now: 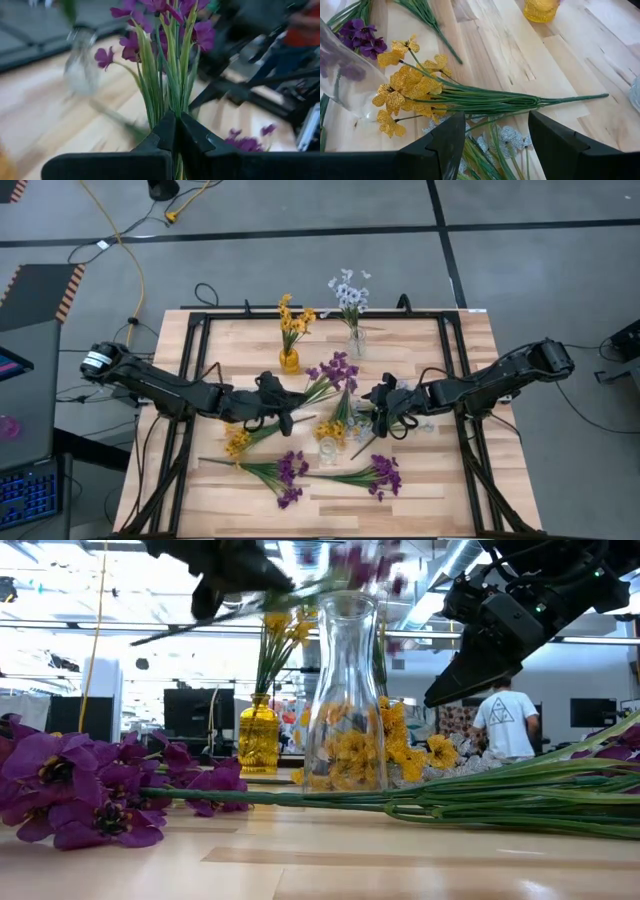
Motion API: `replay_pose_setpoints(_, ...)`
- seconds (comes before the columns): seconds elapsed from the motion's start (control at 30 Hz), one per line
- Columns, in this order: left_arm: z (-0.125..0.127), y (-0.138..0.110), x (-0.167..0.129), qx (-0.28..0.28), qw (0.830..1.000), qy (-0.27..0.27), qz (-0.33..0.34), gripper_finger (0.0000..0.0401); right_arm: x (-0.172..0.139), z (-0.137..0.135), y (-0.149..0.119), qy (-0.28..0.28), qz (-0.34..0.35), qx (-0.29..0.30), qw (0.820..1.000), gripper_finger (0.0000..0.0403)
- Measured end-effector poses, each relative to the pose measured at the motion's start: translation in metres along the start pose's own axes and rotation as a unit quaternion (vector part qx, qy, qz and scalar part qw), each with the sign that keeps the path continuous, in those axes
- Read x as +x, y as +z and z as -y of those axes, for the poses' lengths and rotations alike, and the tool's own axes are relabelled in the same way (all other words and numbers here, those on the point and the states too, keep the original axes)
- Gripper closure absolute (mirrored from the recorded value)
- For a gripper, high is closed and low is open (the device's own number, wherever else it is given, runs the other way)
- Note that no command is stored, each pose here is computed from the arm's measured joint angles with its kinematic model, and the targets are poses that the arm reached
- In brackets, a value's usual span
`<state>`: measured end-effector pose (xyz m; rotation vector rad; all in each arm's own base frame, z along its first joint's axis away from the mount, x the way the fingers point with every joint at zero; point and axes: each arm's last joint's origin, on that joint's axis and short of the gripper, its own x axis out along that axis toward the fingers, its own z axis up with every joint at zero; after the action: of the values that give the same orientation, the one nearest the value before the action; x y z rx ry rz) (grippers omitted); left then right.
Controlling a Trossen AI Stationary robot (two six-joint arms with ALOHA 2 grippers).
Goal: Sort flowers into vase by color
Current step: Put the top violet flowers into the bottom transparent vase
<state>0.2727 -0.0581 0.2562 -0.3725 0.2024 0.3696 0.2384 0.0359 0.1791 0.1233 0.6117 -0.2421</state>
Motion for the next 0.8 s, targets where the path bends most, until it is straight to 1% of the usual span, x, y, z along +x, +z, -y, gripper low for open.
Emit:
replay_pose_setpoints(0.1,0.014,0.010,-0.004,0.021,0.997,-0.034,0.067,0.0401,0.000,0.000,0.000,0.000,0.000,0.008,1.000,0.0158)
replay_pose_setpoints(0.17,0.024,0.016,-0.006,0.030,0.991,-0.062,0.116,0.0401,0.000,0.000,0.000,0.000,0.000,0.008,1.000,0.0158)
replay_pose_setpoints(0.27,0.037,0.021,-0.008,0.044,0.976,-0.119,0.179,0.0401,0.000,0.000,0.000,0.000,0.000,0.008,1.000,0.0158)
replay_pose_setpoints(0.33,0.042,0.021,-0.007,0.043,0.965,-0.153,0.210,0.0401,0.000,0.000,0.001,0.001,0.003,0.009,1.000,0.0158)
replay_pose_setpoints(0.47,0.049,0.010,0.005,0.044,0.949,-0.192,0.245,0.0401,0.000,-0.001,0.004,0.006,0.018,0.015,1.000,0.0158)
replay_pose_setpoints(0.6,0.053,0.000,0.013,0.034,0.924,-0.229,0.304,0.0401,0.000,-0.002,0.005,0.008,0.026,0.018,0.999,0.0159)
replay_pose_setpoints(0.73,0.053,-0.014,0.021,0.033,0.903,-0.249,0.349,0.0401,0.000,-0.002,0.005,0.008,0.026,0.018,0.999,0.0159)
replay_pose_setpoints(0.8,0.055,-0.019,0.027,0.040,0.906,-0.242,0.344,0.0401,0.000,-0.002,0.005,0.009,0.026,0.018,0.999,0.0159)
